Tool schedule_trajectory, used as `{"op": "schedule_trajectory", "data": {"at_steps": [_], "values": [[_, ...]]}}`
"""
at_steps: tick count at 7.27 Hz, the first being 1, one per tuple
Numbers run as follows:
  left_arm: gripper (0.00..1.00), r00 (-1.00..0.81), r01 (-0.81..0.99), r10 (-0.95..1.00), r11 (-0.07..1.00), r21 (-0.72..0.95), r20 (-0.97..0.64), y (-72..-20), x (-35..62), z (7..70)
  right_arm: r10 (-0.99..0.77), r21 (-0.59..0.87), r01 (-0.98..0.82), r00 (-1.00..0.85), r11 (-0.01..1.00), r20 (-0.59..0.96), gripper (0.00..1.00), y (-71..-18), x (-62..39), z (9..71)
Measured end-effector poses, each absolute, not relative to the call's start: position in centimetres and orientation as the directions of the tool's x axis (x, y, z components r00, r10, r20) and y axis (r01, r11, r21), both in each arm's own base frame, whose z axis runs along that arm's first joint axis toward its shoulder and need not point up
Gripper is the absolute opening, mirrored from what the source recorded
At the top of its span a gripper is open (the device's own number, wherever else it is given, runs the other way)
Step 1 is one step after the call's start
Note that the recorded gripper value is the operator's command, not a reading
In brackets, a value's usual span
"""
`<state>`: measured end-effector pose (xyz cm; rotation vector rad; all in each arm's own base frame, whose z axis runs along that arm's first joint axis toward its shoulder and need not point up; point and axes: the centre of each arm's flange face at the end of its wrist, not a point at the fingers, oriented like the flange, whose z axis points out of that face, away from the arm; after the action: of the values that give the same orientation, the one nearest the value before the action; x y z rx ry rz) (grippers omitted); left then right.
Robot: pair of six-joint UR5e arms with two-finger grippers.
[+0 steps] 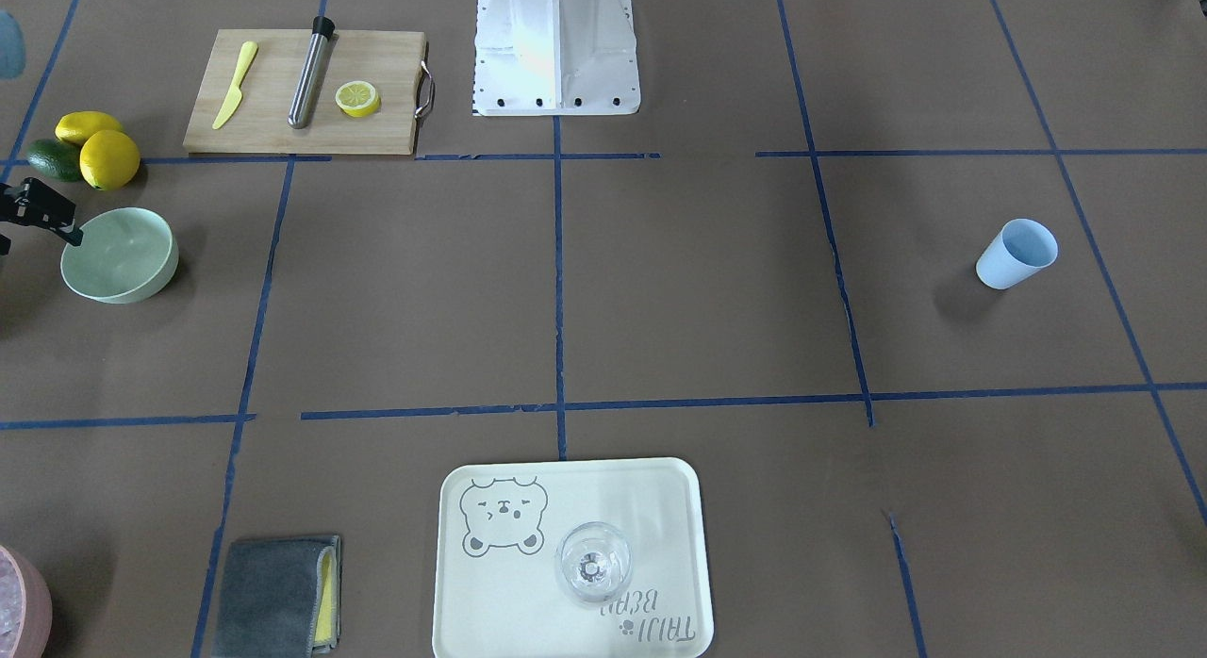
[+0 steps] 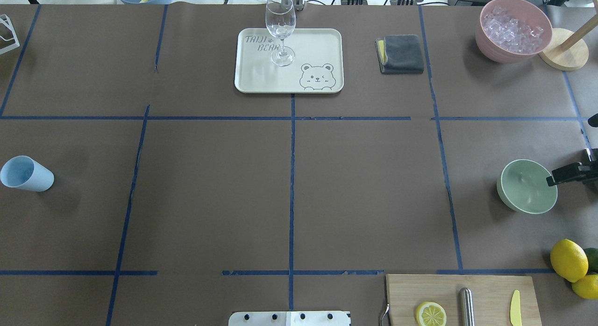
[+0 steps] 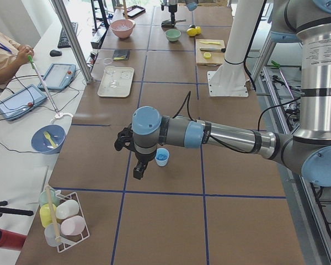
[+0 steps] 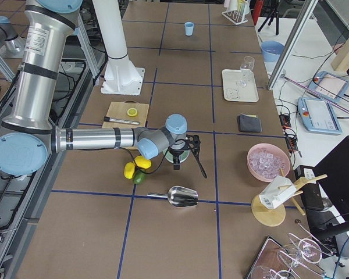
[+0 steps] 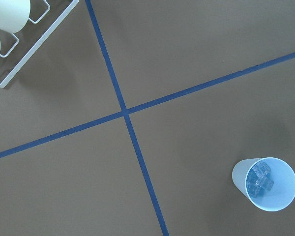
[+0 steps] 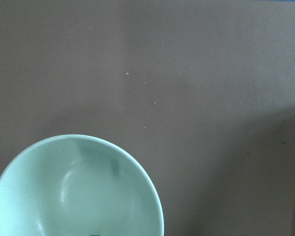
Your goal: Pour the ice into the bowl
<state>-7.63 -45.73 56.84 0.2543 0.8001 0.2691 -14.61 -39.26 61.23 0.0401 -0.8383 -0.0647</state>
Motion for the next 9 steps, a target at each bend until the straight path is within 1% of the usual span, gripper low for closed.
{"op": "schedule_trajectory", "data": {"at_steps": [1,3,7,8,9], "values": [[1.00,0.665,-0.140,0.332,0.935,0.325,-0.669,-45.7,-7.6,56.8,-0.086,0.064,0.057,0.666,0.996,0.741,0.88,-39.1,-15.4,62.0],[1.00,0.665,-0.141,0.334,0.935,0.327,-0.668,-45.7,-7.6,56.7,-0.104,0.066,0.082,0.663,0.994,0.741,0.00,-39.4,-16.9,62.8],[1.00,0.665,-0.141,0.333,0.935,0.326,-0.669,-45.7,-7.6,56.7,-0.109,0.071,0.084,0.654,0.994,0.748,0.00,-40.0,-17.8,62.2],[1.00,0.665,-0.140,0.333,0.935,0.326,-0.669,-45.7,-7.6,56.7,-0.084,0.068,0.050,0.638,0.996,0.765,0.00,-40.2,-17.9,59.8],[1.00,0.664,-0.140,0.334,0.935,0.327,-0.669,-45.7,-7.6,56.7,-0.023,0.044,-0.021,0.597,0.999,0.802,0.00,-40.5,-18.2,55.0]]}}
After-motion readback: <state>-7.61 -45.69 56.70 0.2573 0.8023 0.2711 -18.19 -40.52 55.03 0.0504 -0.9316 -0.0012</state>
